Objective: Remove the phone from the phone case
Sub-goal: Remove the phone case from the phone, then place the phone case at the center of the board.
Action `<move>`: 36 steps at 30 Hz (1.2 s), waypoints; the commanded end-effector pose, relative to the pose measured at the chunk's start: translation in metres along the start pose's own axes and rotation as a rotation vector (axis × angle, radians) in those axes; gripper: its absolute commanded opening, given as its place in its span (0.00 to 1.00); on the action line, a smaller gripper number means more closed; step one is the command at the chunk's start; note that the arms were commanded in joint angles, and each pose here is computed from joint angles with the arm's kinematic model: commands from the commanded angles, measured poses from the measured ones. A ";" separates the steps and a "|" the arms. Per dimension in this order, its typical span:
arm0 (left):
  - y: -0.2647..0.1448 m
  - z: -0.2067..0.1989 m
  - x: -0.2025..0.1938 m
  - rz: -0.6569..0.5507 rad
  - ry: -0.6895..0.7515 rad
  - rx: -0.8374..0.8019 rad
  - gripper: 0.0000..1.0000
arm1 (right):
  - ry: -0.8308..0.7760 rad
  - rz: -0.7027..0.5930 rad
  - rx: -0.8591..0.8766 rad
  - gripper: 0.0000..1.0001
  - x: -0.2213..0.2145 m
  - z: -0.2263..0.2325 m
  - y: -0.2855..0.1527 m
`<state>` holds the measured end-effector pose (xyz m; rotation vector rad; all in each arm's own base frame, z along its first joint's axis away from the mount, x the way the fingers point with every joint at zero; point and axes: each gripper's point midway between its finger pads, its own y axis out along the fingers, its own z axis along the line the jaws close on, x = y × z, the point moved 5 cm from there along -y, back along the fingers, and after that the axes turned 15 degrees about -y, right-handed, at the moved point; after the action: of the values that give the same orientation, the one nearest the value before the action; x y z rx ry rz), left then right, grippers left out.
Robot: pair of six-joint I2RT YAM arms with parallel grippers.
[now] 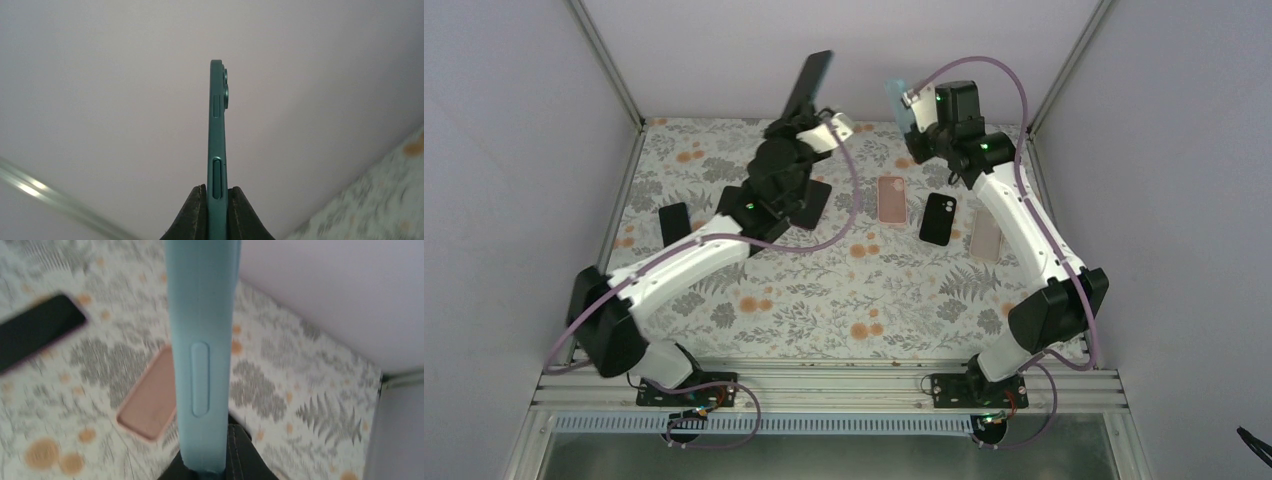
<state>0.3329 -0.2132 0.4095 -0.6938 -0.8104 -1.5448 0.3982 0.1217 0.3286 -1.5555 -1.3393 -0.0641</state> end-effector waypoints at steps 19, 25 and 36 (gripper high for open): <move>-0.127 -0.081 -0.236 0.329 0.570 -0.506 0.02 | 0.062 0.333 0.825 0.04 -0.175 0.149 0.020; -0.140 -0.114 -0.265 0.397 0.598 -0.651 0.02 | 0.112 0.419 0.875 0.04 -0.193 0.163 0.042; -0.179 -0.152 -0.303 0.589 0.626 -0.922 0.99 | 0.160 0.549 0.866 0.53 -0.212 0.166 0.059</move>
<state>0.2256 -0.1537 0.0749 -0.7483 0.4422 -1.4437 0.2689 0.1039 0.0837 -1.0342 -0.6404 0.6431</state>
